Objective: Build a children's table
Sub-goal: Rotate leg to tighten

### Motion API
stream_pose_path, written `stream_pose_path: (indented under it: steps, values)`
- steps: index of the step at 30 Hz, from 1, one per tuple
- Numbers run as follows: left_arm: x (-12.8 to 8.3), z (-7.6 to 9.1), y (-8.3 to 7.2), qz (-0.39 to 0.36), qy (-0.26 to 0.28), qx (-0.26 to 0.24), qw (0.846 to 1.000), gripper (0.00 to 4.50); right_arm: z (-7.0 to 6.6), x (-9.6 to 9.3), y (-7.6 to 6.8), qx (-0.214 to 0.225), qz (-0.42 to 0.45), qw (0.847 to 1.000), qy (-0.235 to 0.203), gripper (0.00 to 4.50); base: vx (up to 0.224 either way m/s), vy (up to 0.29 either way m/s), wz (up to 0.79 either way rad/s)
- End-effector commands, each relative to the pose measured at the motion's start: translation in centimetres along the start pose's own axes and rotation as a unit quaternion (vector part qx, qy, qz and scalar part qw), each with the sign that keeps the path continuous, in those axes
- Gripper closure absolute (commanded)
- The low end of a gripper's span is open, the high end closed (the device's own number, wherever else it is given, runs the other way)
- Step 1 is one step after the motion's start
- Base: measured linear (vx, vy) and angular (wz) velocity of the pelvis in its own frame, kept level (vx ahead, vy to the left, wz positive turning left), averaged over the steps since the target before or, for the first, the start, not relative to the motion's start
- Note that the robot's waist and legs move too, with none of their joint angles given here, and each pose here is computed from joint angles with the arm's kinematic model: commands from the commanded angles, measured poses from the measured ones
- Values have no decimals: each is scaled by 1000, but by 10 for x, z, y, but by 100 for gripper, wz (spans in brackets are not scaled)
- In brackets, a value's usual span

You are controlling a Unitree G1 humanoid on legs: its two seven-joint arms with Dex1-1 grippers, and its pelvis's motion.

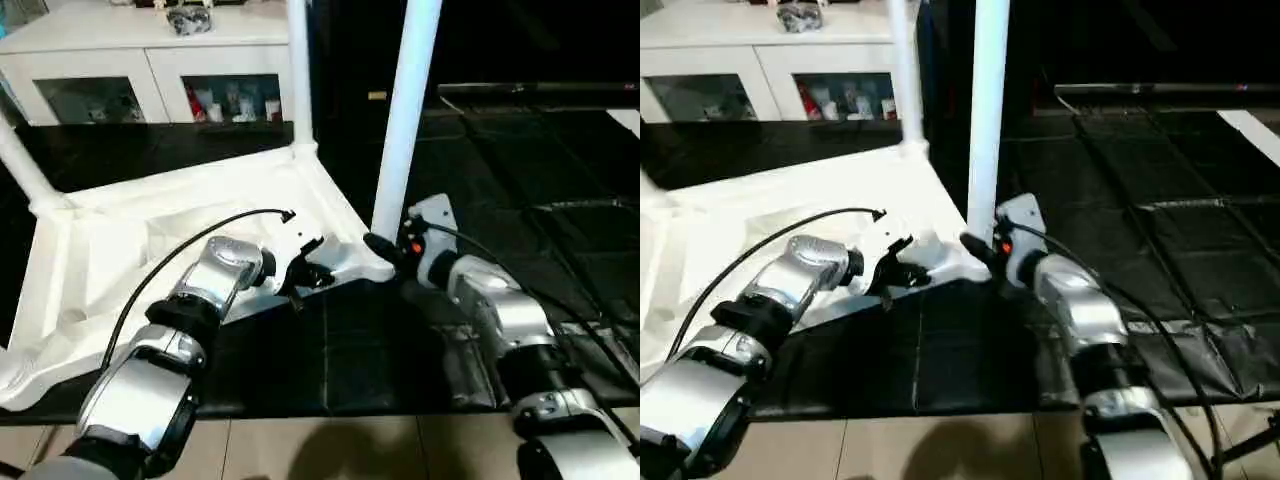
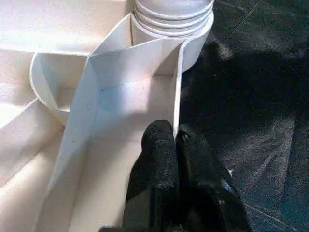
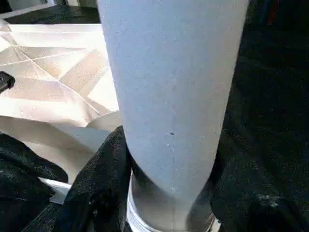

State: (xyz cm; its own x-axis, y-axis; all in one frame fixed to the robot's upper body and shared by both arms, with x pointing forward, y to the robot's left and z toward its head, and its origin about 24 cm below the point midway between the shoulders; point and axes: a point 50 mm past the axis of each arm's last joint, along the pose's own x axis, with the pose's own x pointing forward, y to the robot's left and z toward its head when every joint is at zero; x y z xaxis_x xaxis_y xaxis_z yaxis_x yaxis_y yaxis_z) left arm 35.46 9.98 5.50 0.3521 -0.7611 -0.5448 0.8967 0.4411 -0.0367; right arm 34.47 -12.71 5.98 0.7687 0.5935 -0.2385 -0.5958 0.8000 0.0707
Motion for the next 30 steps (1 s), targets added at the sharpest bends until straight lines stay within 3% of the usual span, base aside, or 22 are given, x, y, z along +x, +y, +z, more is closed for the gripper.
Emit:
stream_pose_path:
  steps: [1,9,11,16,17,19,22,23,30]
  values:
    - [3,22,-3,-10,-47,48,998,450,-10,13,40,-9,105,994,13,175,0,0,0]
    - [-13,7,-7,-95,-18,90,991,450,-11,-13,26,-29,152,988,-5,100,0,0,0]
    - [-21,0,-10,-142,1,108,984,450,-8,-30,19,-41,197,980,-5,83,0,0,0]
    - [-29,-7,-14,-199,24,135,970,450,-1,-48,14,-45,253,966,-6,30,0,0,0]
    - [-34,-10,-18,-235,33,148,960,450,1,-59,14,-53,303,951,12,22,0,0,0]
    - [-35,-10,-19,-247,36,156,956,450,-1,-65,17,-60,339,938,32,22,0,0,0]
    - [-36,-10,-20,-253,38,162,953,450,-2,-68,17,-63,356,931,42,22,0,0,0]
    - [-38,-13,-22,-270,55,182,944,450,-4,-74,19,-66,394,915,64,22,0,0,0]
    - [-43,-17,-24,-290,74,200,933,450,-4,-71,19,-53,429,899,74,78,0,0,0]
